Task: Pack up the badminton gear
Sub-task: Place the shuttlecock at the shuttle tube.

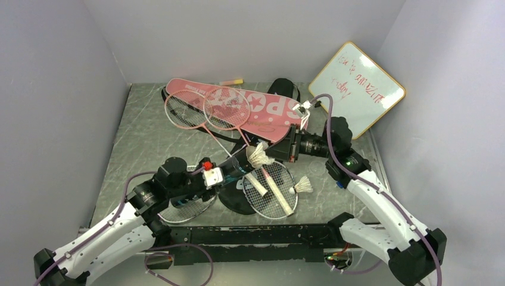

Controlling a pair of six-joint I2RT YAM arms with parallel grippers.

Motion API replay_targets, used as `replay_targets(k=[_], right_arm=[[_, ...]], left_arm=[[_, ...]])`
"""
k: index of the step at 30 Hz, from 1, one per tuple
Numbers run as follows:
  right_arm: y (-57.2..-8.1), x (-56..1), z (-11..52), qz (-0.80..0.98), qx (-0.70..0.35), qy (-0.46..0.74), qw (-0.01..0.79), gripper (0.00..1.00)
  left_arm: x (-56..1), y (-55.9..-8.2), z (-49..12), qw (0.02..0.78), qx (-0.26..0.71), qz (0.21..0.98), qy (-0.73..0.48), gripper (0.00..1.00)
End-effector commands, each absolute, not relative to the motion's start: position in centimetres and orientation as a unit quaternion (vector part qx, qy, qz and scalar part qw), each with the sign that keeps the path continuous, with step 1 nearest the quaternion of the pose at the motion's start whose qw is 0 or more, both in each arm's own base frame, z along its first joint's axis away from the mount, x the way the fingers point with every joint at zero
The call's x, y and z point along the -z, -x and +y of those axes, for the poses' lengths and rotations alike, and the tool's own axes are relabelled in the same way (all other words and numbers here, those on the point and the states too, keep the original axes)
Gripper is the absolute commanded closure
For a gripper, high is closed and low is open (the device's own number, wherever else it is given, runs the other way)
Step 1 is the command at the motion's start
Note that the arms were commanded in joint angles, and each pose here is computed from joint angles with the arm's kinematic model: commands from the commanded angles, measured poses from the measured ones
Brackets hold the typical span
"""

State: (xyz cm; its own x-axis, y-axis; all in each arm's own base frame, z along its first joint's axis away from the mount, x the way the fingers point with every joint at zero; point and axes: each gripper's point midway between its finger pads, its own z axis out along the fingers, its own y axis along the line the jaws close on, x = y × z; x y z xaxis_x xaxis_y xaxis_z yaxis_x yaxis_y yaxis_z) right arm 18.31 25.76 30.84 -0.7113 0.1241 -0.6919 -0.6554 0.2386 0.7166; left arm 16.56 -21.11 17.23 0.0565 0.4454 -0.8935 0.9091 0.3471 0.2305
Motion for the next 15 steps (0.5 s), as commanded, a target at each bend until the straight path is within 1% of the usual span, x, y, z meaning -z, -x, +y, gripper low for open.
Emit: replay_targets(k=[1,3,6,7,12,15], right_arm=[[-18.0,-31.2,27.6,0.7,-0.579,0.218,0.358,0.83],[-17.7,-30.9,28.8,0.701,-0.576,0.229,0.353,0.75],[-17.1,-31.0,30.2,0.698,-0.578,0.246,0.343,0.6],[-16.8,-30.9,30.5,0.699,-0.578,0.251,0.338,0.57],[-16.0,-29.7,31.5,0.71,-0.564,0.269,0.325,0.47],[-15.3,-28.6,32.0,0.716,-0.558,0.279,0.313,0.43]], left_arm=[[-19.9,-16.4,-22.6,0.537,0.263,0.608,-0.522,0.64],[-19.9,-16.3,-22.7,0.536,0.266,0.606,-0.524,0.64],[-19.8,-16.2,-22.8,0.534,0.268,0.607,-0.524,0.64],[-19.7,-16.3,-22.7,0.533,0.266,0.608,-0.524,0.64],[-19.8,-16.4,-22.5,0.537,0.261,0.61,-0.521,0.64],[-19.8,-16.4,-22.5,0.537,0.26,0.61,-0.521,0.64]])
